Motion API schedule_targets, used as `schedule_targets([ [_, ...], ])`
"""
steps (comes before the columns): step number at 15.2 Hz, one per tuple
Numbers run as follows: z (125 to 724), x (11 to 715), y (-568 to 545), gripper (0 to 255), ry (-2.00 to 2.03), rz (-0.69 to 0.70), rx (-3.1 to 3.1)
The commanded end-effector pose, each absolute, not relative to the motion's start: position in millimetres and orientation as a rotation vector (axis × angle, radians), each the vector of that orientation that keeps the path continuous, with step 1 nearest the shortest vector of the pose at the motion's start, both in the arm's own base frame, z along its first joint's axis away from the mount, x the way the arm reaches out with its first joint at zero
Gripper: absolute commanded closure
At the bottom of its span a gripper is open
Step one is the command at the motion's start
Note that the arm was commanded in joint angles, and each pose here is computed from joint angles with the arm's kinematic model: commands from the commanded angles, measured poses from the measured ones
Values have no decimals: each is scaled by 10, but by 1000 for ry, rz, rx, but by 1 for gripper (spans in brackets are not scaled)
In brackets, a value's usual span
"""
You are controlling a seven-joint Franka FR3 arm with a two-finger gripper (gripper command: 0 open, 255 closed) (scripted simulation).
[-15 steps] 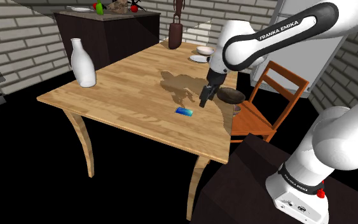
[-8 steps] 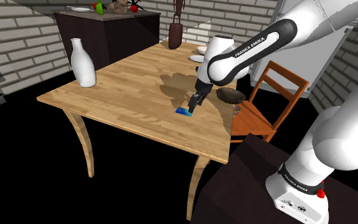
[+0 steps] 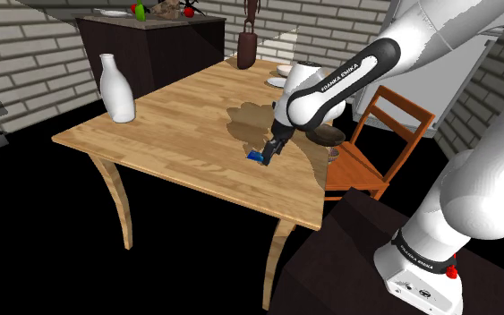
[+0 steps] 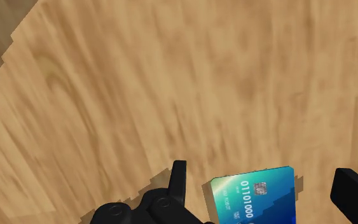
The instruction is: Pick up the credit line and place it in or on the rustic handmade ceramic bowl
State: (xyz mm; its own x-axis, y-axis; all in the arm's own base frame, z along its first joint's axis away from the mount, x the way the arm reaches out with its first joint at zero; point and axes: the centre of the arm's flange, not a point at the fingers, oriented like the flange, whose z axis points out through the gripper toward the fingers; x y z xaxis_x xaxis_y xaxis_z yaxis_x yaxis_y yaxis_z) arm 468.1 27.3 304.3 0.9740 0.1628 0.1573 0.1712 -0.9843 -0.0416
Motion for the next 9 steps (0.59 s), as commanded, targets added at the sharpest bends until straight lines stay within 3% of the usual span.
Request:
schedule_targets([
  [1,3038,4683,273,0,-260,-238,-3067],
  [5,3039,4682,274,0,-260,-238,-3067],
  [6,3039,4682,274,255,-260,-238,-3067],
  [9,3034,4690,272,255,-260,-238,-3067],
])
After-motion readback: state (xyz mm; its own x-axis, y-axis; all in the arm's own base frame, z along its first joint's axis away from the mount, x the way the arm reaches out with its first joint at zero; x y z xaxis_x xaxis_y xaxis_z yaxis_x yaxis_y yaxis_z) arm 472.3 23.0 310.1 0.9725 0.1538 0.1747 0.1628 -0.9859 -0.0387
